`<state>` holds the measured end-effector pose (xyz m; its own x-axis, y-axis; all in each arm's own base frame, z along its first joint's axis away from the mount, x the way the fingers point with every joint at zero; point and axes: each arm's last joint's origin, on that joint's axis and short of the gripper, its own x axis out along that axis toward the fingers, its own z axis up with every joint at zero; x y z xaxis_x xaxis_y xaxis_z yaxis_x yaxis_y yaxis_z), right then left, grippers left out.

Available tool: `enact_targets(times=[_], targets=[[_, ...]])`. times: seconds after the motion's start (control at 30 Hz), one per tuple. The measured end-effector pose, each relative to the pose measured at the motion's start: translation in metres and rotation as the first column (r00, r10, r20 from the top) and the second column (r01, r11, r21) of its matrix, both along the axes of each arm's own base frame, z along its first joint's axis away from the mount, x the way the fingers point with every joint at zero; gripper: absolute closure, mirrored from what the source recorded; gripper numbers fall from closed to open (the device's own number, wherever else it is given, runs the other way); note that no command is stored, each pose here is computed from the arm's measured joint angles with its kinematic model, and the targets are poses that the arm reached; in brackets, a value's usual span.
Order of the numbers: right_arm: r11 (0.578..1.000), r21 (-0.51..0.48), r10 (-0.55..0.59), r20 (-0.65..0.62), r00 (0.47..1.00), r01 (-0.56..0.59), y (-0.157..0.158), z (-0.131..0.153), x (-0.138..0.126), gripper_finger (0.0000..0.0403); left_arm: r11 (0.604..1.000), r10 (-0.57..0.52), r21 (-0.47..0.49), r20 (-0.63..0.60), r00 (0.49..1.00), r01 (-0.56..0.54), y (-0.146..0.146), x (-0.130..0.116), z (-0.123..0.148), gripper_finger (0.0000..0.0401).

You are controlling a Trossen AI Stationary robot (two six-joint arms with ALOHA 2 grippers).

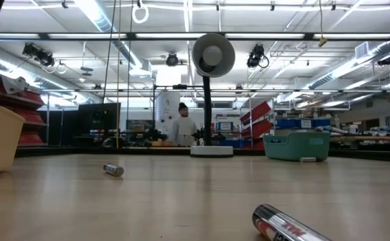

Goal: Sort batteries
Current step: Put the silver battery into the green bin

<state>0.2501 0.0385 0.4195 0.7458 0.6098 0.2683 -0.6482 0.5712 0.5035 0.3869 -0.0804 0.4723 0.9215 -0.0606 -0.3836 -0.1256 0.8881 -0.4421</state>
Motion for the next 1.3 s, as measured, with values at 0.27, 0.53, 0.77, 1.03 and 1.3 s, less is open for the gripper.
enact_targets(times=[0.27, 0.53, 0.77, 1.03, 1.3], targets=[[0.964, -0.064, -0.196, 0.478, 0.856, 0.256, -0.02, 0.1, -0.051, 0.019, 1.0, -0.019, 0.002, -0.004, 1.0, 0.019, -0.005, 0.002, -0.003, 0.0259], [0.8, -0.03, -0.434, 0.661, 0.612, 0.599, -0.031, 0.153, -0.106, 0.019, 1.0, -0.013, 0.008, 0.001, 1.0, 0.013, -0.008, 0.004, -0.005, 0.0259], [0.358, 0.077, -0.729, 0.646, 0.227, 0.931, -0.044, 0.161, -0.108, 0.019, 0.999, -0.006, 0.043, -0.004, 1.0, 0.007, -0.011, 0.003, -0.006, 0.0259], [0.12, 0.441, -0.73, 0.646, -0.221, 0.89, -0.06, 0.169, -0.086, 0.019, 0.998, 0.018, 0.058, 0.0, 1.0, -0.018, -0.013, 0.002, -0.006, 0.0259], [-0.093, 0.353, -0.615, 0.715, -0.333, 0.931, -0.059, 0.202, -0.121, 0.0188, 0.994, 0.044, 0.105, -0.066, 0.997, -0.037, -0.023, -0.004, -0.012, 0.0259]])
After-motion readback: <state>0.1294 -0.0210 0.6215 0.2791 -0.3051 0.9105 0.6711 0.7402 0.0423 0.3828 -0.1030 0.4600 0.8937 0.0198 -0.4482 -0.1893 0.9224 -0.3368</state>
